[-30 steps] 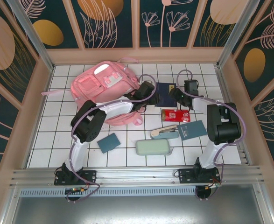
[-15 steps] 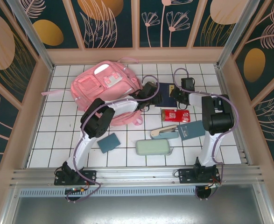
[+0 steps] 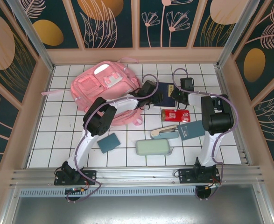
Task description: Pack the student bag
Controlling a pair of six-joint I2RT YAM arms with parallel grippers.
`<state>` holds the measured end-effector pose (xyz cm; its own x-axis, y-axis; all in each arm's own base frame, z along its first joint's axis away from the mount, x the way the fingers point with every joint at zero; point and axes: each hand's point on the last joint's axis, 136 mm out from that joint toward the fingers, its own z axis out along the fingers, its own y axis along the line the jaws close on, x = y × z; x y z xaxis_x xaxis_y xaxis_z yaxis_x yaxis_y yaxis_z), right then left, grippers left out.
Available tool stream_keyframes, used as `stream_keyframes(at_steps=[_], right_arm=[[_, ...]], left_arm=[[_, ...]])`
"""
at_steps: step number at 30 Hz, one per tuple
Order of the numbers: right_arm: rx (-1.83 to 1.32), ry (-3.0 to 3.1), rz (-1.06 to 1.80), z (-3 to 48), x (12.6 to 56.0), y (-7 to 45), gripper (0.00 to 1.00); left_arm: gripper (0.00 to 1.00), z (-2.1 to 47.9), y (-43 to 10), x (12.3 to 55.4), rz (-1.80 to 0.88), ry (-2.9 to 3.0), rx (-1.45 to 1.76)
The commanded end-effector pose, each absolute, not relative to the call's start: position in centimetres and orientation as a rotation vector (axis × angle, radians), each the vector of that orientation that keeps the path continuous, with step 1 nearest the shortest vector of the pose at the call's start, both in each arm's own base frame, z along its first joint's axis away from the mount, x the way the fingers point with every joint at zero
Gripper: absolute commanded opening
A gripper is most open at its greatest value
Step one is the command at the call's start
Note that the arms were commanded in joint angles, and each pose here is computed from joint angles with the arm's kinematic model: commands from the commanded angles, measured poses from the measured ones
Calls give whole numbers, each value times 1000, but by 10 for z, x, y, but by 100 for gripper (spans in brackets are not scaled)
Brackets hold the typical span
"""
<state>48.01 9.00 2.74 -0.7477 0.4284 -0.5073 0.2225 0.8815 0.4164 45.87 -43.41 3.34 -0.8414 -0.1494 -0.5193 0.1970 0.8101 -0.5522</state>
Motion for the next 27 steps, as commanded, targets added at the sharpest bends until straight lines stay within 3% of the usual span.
stream_keyframes(at_steps=[1, 7, 22, 27], right_arm=[[417, 2469, 516, 22, 478, 111, 22], [414, 2466, 526, 25, 477, 112, 22], [416, 2464, 532, 27, 477, 112, 22], [415, 2462, 535, 28, 477, 113, 23]], left_arm=[[49, 76, -479, 432, -1211, 2313, 173], [48, 117, -483, 421, -1409, 2156, 211], [48, 122, -472, 427, -1601, 2053, 108], [47, 106, -473, 437, -1524, 2127, 95]])
